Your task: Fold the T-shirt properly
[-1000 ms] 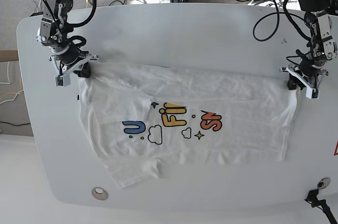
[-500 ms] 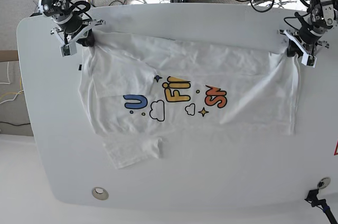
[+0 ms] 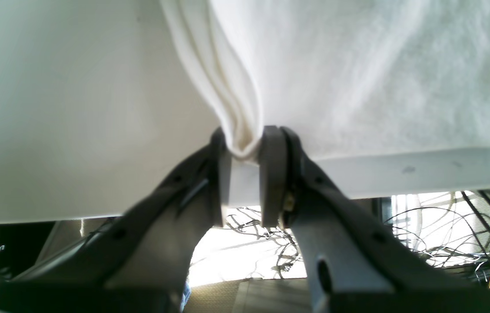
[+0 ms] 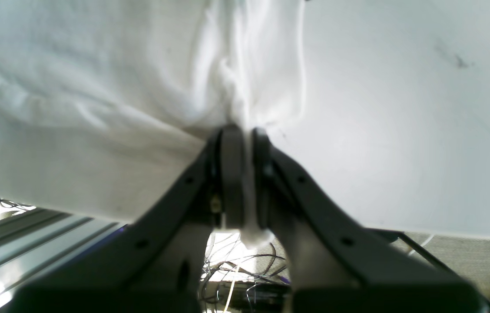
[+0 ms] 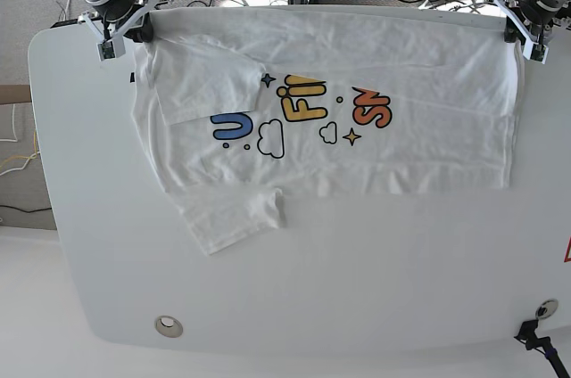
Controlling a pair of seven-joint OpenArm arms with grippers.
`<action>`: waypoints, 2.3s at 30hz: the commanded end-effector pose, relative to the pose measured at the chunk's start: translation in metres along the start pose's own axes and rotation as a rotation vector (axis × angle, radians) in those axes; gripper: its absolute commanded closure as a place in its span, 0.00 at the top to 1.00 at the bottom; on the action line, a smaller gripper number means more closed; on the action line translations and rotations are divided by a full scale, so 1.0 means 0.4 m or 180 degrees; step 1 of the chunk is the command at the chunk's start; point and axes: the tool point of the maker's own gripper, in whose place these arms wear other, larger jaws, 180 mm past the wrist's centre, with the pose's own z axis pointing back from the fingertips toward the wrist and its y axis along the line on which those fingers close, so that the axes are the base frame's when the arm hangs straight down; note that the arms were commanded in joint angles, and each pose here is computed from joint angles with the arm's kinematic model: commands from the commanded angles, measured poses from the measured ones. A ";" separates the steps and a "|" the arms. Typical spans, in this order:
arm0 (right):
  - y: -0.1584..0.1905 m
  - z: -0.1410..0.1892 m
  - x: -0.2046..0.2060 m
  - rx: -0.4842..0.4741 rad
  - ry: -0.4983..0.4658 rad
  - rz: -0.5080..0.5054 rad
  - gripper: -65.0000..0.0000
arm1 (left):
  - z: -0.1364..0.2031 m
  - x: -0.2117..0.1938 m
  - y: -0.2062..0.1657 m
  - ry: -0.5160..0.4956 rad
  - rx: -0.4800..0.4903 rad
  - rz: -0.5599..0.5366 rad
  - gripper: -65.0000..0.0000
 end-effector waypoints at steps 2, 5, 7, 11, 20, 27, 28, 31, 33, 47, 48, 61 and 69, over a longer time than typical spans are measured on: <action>-0.002 0.010 0.026 0.0017 -0.0110 0.0049 0.00 | 0.011 0.018 0.010 -0.0079 0.0021 -0.0043 0.15; -0.002 0.009 0.027 0.0005 -0.0117 0.0024 0.00 | 0.015 0.001 0.003 -0.0024 -0.0004 -0.0051 0.26; -0.002 0.009 0.027 0.0005 -0.0117 0.0024 0.00 | 0.016 0.002 0.004 -0.0026 0.0001 -0.0059 0.49; -0.006 0.020 0.058 -0.0028 -0.0229 0.0062 0.19 | 0.018 0.006 0.007 -0.0037 0.0012 -0.0067 0.83; -0.040 0.067 0.187 -0.0230 -0.0703 0.0125 0.59 | 0.085 0.182 0.091 -0.0554 0.0361 -0.0370 0.86; -0.035 0.048 0.319 -0.0203 -0.1102 0.0163 0.63 | 0.074 0.381 0.155 -0.0974 0.0596 -0.0329 0.86; -0.018 0.037 0.344 -0.0143 -0.1122 0.0192 0.63 | 0.063 0.405 0.152 -0.1003 0.0575 -0.0310 0.86; 0.013 0.013 0.438 -0.0047 -0.1148 0.0289 0.63 | 0.023 0.475 0.151 -0.1118 0.0506 -0.0197 0.86; 0.011 0.005 0.498 -0.0044 -0.1238 0.0280 0.63 | -0.003 0.516 0.144 -0.1184 0.0436 -0.0160 0.86; 0.054 -0.214 0.746 0.0402 -0.1325 0.0087 0.63 | -0.159 0.620 0.217 -0.1213 0.0220 0.0514 0.86; 0.056 -0.227 0.755 0.0420 -0.1324 0.0072 0.63 | -0.181 0.618 0.211 -0.1194 0.0170 0.0554 0.86; 0.038 -0.284 0.753 0.0204 -0.1183 0.0241 0.63 | -0.372 0.545 0.137 -0.0778 -0.0217 0.0886 0.86; -0.005 -0.284 0.781 0.0091 -0.1180 0.0193 0.63 | -0.389 0.522 0.111 -0.0702 -0.0267 0.0832 0.75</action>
